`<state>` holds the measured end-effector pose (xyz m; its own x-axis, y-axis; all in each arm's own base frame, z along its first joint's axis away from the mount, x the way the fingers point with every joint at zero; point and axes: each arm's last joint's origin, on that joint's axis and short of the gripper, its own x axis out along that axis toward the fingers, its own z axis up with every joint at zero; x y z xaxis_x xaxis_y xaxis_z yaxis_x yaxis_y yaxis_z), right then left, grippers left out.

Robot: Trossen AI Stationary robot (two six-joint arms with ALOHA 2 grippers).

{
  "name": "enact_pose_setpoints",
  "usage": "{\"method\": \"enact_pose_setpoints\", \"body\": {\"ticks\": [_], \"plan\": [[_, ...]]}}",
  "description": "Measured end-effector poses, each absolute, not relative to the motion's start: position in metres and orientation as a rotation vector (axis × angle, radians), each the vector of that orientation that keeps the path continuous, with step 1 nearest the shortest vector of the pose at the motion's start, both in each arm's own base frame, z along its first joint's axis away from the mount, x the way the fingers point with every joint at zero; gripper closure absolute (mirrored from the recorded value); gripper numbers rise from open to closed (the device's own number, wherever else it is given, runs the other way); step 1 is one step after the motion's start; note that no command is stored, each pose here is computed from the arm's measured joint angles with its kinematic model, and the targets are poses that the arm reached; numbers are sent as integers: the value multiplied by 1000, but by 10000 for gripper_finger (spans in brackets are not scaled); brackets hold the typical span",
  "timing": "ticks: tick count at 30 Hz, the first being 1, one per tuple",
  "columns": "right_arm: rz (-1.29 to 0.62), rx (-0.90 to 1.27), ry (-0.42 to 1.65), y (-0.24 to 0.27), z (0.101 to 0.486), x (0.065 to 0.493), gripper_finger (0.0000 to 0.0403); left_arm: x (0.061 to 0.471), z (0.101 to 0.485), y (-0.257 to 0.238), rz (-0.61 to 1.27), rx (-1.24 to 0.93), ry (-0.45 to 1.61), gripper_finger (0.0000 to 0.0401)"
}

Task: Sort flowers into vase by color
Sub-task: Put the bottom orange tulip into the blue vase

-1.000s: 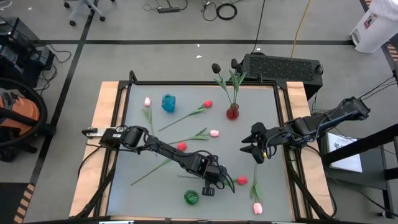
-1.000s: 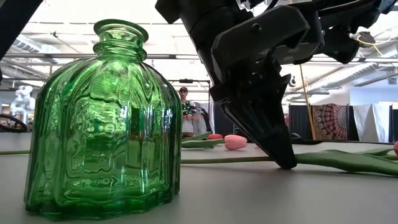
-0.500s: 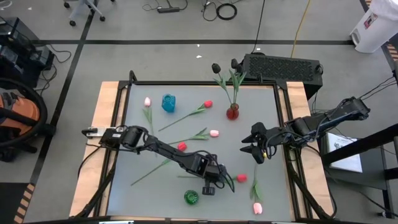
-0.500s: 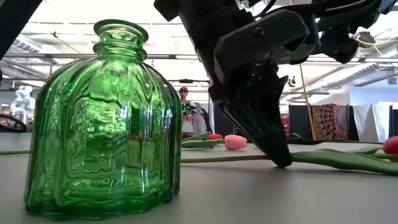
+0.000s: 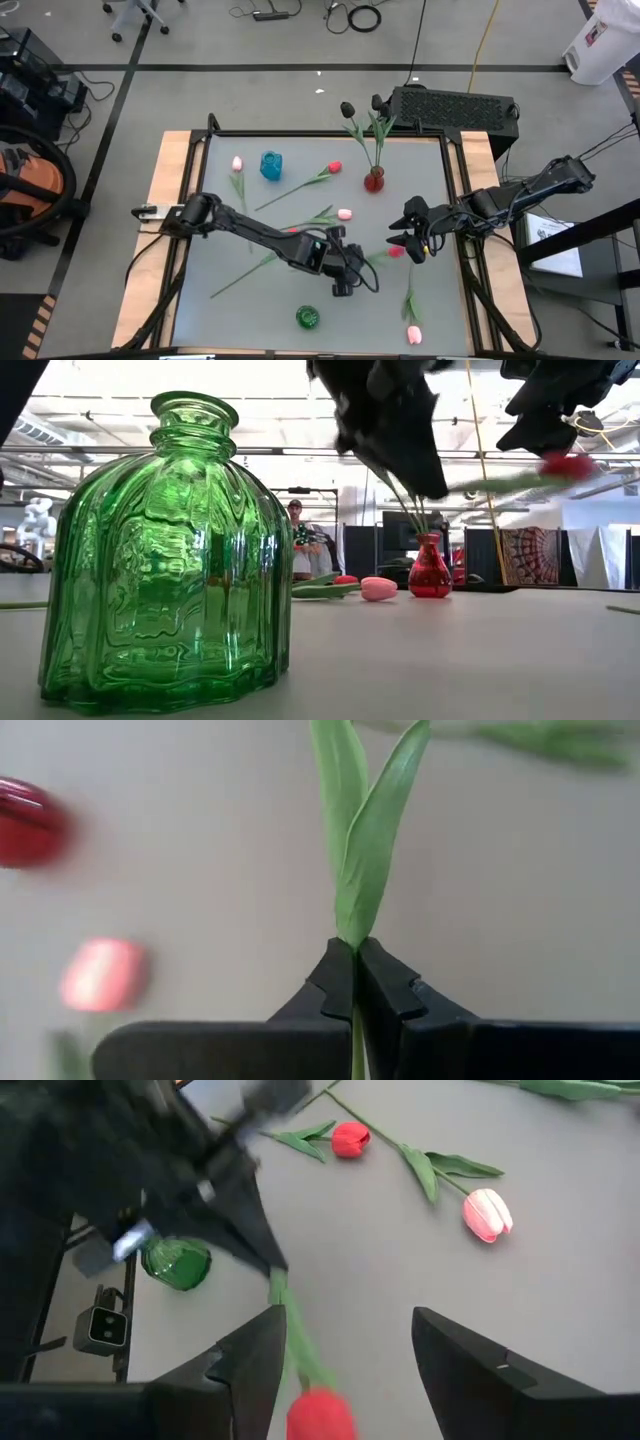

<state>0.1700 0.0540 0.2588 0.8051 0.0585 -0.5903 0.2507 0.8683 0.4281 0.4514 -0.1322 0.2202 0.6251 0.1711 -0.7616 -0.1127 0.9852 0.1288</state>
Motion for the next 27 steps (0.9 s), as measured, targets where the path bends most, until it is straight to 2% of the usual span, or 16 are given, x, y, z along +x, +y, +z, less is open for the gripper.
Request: {"method": "enact_pose_setpoints", "body": {"ticks": [10, 20, 27], "plan": [[-107, 517, 632, 54, 259, 170, 193, 417, 289, -101, 412, 145, 804, 399], [-95, 530, 601, 55, 262, 172, 193, 367, 339, -68, 651, 160, 812, 400], [-94, 530, 601, 55, 262, 172, 193, 329, 385, -51, 817, 158, 663, 400]]}}
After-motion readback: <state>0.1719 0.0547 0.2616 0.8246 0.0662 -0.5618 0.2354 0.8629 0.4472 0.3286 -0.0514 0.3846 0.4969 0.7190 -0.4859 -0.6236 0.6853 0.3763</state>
